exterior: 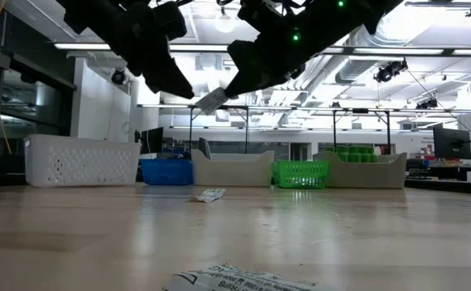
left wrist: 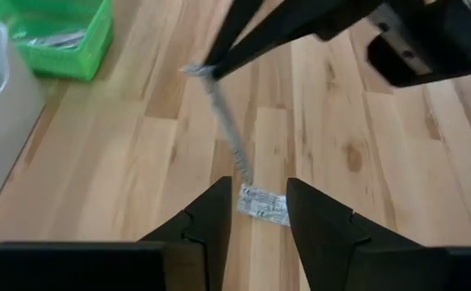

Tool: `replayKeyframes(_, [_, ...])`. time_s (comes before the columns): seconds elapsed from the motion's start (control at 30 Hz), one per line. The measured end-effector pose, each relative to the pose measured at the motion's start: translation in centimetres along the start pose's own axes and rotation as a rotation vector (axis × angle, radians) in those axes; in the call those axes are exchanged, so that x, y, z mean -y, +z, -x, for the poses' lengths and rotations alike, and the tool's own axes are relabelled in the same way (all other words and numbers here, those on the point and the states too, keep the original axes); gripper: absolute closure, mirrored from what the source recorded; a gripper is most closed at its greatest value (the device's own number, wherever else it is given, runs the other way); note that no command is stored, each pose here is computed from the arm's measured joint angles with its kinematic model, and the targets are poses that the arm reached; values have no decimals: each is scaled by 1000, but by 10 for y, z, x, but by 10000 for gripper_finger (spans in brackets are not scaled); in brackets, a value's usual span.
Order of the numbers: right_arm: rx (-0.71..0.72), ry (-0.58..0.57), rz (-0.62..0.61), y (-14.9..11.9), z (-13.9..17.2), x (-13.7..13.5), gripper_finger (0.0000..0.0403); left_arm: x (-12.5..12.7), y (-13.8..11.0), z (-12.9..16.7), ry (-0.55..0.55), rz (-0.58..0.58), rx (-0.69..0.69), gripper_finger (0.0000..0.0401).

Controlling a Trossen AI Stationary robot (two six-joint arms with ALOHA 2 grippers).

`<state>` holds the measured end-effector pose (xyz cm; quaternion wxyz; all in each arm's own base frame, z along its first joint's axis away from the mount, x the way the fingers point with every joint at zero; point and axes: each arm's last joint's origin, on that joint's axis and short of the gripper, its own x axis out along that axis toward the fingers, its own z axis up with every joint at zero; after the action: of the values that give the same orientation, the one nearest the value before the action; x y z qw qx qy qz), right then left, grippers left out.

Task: Pick & Place Travel size toiletries
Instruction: Put the bandage pack into the left white bin

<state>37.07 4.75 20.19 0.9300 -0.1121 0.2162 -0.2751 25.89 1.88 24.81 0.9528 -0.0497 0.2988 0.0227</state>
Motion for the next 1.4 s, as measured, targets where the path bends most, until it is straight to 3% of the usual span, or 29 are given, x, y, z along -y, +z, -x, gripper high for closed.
replayKeyframes(0.43, [47, 5, 11, 6, 0, 0, 399, 3, 4, -3, 47, 60, 52, 178])
replayKeyframes(0.9, [116, 42, 17, 14, 1, -1, 399, 3, 4, -4, 45, 117, 57, 173])
replayKeyframes(1.07, [116, 45, 17, 14, 1, -1, 399, 3, 4, -4, 44, 140, 57, 218])
replayKeyframes(1.4, [115, 45, 18, 14, 1, -1, 399, 4, 5, -4, 34, 165, 60, 388])
